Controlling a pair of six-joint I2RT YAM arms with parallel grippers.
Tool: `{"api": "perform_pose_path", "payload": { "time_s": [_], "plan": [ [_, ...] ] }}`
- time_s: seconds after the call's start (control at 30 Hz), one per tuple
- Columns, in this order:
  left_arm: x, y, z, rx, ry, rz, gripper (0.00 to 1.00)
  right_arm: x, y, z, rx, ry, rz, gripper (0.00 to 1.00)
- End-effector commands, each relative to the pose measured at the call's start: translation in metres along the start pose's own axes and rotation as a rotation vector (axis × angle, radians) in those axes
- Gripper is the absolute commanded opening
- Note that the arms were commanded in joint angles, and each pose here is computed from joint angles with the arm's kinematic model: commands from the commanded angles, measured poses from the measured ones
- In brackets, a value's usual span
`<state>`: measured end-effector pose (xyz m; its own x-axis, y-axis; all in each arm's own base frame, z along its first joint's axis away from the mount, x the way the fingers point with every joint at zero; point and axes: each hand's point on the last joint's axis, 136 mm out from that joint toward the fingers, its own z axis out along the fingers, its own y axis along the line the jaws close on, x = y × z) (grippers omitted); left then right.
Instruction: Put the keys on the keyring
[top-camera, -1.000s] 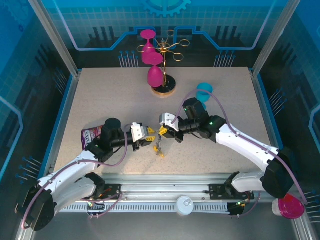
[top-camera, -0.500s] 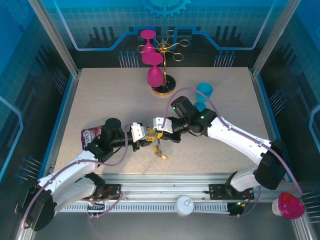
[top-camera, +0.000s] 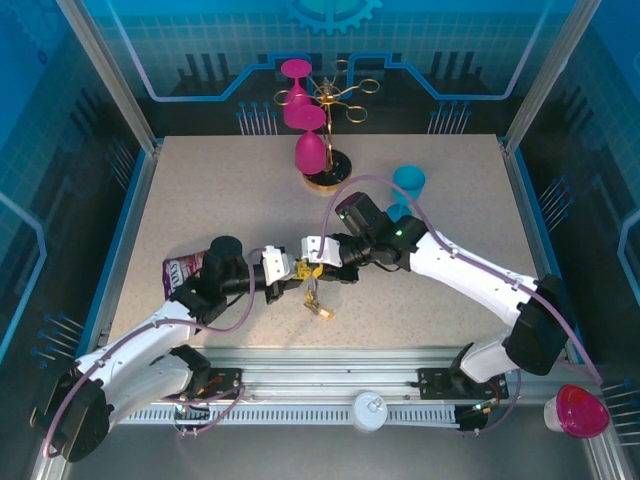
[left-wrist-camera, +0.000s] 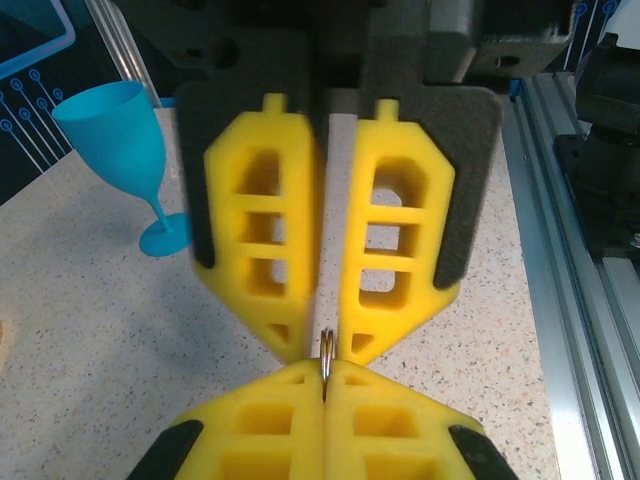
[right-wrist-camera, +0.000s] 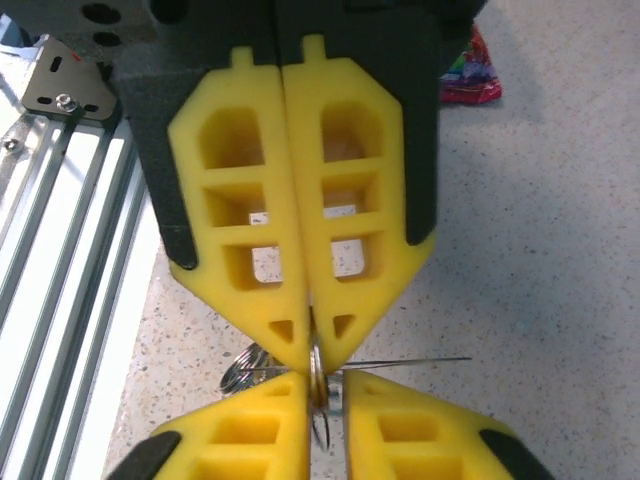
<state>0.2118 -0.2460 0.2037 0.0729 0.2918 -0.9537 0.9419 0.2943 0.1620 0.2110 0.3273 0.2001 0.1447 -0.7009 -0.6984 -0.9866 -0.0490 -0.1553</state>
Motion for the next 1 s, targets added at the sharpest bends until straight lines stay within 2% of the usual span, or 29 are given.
{"api": "perform_pose_path", "payload": {
  "time_s": [0.0, 0.17, 0.27, 0.63, 0.97],
  "plan": [
    [-0.022, -0.001, -0.002, 0.017, -0.070, 0.026, 0.00, -0.019, -0.007, -0.021, 0.056, -0.171, 0.040, 0.22],
    [-0.027, 0.000, -0.002, 0.016, -0.127, -0.004, 0.00, -0.017, -0.013, -0.035, 0.136, -0.350, 0.085, 0.23],
    [-0.030, 0.000, -0.001, 0.031, -0.155, -0.028, 0.00, -0.011, -0.007, -0.033, 0.128, -0.414, 0.114, 0.25],
    [-0.028, -0.005, 0.001, 0.078, -0.160, -0.060, 0.00, -0.013, -0.004, -0.027, 0.091, -0.468, 0.147, 0.31],
    [-0.032, -0.007, 0.001, 0.096, -0.181, -0.071, 0.00, -0.017, -0.001, -0.025, 0.049, -0.485, 0.151, 0.13]
  ]
}}
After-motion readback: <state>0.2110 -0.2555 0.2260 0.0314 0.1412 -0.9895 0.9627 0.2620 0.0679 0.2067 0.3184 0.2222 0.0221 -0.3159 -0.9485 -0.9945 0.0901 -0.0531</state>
